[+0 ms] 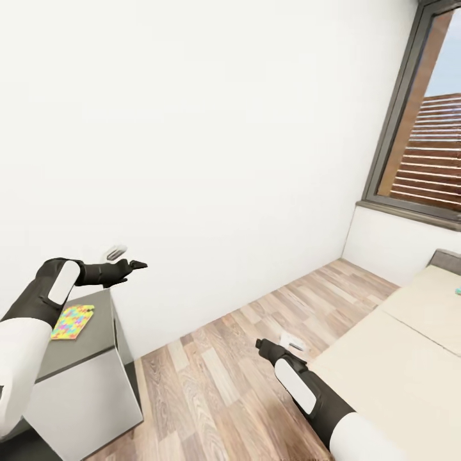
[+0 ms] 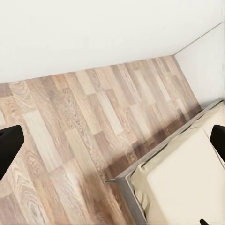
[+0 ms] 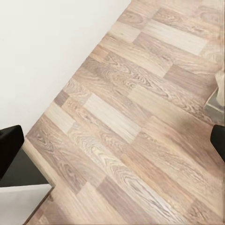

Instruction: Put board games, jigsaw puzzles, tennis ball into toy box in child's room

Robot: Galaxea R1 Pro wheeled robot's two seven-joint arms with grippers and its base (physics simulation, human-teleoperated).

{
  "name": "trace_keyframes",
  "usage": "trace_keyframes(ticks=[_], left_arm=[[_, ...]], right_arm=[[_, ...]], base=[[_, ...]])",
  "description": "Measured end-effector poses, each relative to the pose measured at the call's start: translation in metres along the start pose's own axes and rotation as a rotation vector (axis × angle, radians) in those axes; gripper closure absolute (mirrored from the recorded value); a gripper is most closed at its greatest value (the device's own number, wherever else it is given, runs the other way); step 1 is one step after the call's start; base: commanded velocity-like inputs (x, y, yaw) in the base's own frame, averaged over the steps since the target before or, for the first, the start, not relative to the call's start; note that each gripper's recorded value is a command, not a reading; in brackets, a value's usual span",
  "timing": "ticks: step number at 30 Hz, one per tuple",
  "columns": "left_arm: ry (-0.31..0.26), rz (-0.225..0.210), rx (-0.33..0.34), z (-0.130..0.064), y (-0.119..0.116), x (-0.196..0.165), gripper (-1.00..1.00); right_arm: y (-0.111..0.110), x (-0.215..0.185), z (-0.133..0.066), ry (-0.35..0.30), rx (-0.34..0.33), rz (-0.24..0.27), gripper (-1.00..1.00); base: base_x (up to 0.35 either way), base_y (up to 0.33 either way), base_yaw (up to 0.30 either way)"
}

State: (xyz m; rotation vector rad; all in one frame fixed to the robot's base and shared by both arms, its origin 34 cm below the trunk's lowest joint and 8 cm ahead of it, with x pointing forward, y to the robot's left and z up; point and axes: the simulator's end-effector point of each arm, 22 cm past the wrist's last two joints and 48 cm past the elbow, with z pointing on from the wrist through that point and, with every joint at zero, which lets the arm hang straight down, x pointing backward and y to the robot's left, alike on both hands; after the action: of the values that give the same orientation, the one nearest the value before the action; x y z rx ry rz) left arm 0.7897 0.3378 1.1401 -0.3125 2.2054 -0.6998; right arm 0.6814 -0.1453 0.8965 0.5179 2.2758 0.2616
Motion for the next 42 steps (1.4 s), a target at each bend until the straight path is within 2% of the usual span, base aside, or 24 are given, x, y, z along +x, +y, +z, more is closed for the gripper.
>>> trace_keyframes(ticks=[6, 7, 8, 12, 22, 29, 37, 42], left_arm=[[0.001, 0.000, -0.001, 0.000, 0.000, 0.001, -1.00], [0.001, 0.000, -0.001, 0.000, 0.000, 0.001, -1.00], [0.001, 0.000, -0.001, 0.000, 0.000, 0.001, -1.00], [0.003, -0.001, -0.002, 0.000, 0.001, 0.002, -1.00], [0.008, -0.003, -0.005, 0.003, 0.004, 0.005, -1.00], [0.009, -0.004, -0.005, 0.003, 0.004, 0.005, -1.00], [-0.014, 0.002, -0.004, 0.003, 0.004, 0.000, -1.00], [-0.020, 0.005, -0.007, 0.004, 0.005, -0.001, -1.00]], right_arm=[[0.008, -0.006, -0.004, -0.015, -0.017, 0.002, -1.00], [0.012, -0.009, -0.005, -0.022, -0.025, 0.003, -1.00], [0.029, -0.024, -0.013, -0.057, -0.065, 0.009, -1.00], [0.037, -0.035, -0.018, -0.083, -0.083, 0.002, -1.00], [0.039, -0.038, -0.018, -0.093, -0.088, -0.003, -1.00], [0.045, -0.045, -0.022, -0.108, -0.103, -0.001, -1.00], [0.041, -0.085, -0.039, -0.189, -0.106, -0.008, -1.00], [0.043, -0.097, -0.047, -0.211, -0.103, -0.004, -1.00]], base=[[0.000, 0.000, -0.277], [0.000, 0.000, -0.277], [0.000, 0.000, -0.277], [0.000, 0.000, -0.278], [0.000, 0.008, -0.276], [0.000, 0.172, -0.277], [0.000, 0.044, -0.278], [0.000, 0.006, -0.278]])
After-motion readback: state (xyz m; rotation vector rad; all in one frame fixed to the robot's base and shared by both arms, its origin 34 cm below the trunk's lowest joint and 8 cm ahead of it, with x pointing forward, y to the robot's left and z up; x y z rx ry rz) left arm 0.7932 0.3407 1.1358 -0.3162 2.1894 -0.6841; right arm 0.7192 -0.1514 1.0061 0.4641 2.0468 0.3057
